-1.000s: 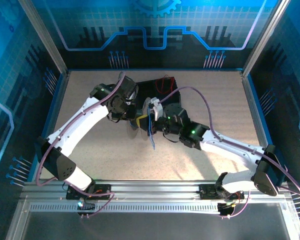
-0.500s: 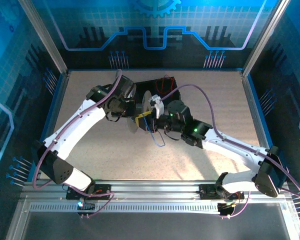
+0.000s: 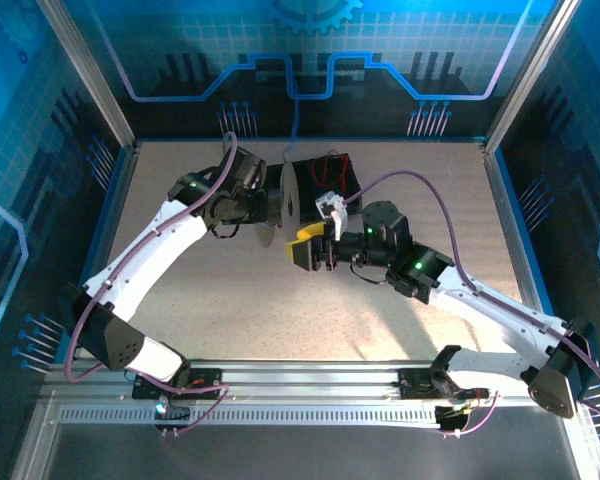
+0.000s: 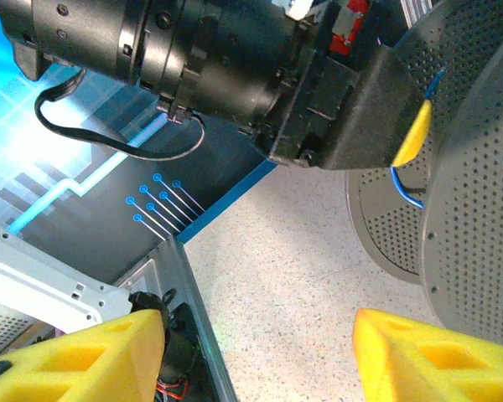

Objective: Wrap the cables

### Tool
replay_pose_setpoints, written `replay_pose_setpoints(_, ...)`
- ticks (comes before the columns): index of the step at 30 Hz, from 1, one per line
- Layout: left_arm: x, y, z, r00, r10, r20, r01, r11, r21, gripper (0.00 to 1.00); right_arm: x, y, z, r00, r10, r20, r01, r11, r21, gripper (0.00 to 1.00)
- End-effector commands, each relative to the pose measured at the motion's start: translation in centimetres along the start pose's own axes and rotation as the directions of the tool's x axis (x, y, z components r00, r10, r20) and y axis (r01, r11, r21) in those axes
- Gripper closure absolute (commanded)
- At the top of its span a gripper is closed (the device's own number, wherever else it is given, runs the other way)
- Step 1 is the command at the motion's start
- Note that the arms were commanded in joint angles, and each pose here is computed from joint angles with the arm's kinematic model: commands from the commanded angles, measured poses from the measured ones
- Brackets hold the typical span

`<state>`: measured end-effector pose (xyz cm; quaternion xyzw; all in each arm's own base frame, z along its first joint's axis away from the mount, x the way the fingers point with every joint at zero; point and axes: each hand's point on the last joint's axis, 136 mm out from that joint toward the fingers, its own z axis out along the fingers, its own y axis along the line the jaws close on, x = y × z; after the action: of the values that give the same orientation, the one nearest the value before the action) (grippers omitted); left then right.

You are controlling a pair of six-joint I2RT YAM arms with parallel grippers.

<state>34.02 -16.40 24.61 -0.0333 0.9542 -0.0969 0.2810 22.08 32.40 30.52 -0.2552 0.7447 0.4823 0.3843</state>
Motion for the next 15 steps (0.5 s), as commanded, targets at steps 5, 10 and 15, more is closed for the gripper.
replay_pose_setpoints(5, -2.3, 0.0, -2.1, 0.99, -0.009, 0.141, 0.005, 1.0, 0.029, 1.0, -0.2, -1.3, -2.7, 0.999, 0.03, 0.012, -0.03, 0.999, 0.015, 0.07)
replay_pose_setpoints(10, -1.8, 0.1, -2.3, 0.986, 0.035, 0.164, -0.043, 0.998, 0.045, 1.0, -1.2, -5.1, -5.4, 0.972, 0.216, 0.095, -0.229, 0.961, 0.154, 0.0)
replay_pose_setpoints(15, -0.2, 0.2, -2.8, 0.986, 0.042, 0.159, -0.057, 0.994, 0.092, 1.0, -2.1, -5.6, -8.0, 0.938, 0.275, 0.211, -0.284, 0.959, 0.014, 0.0)
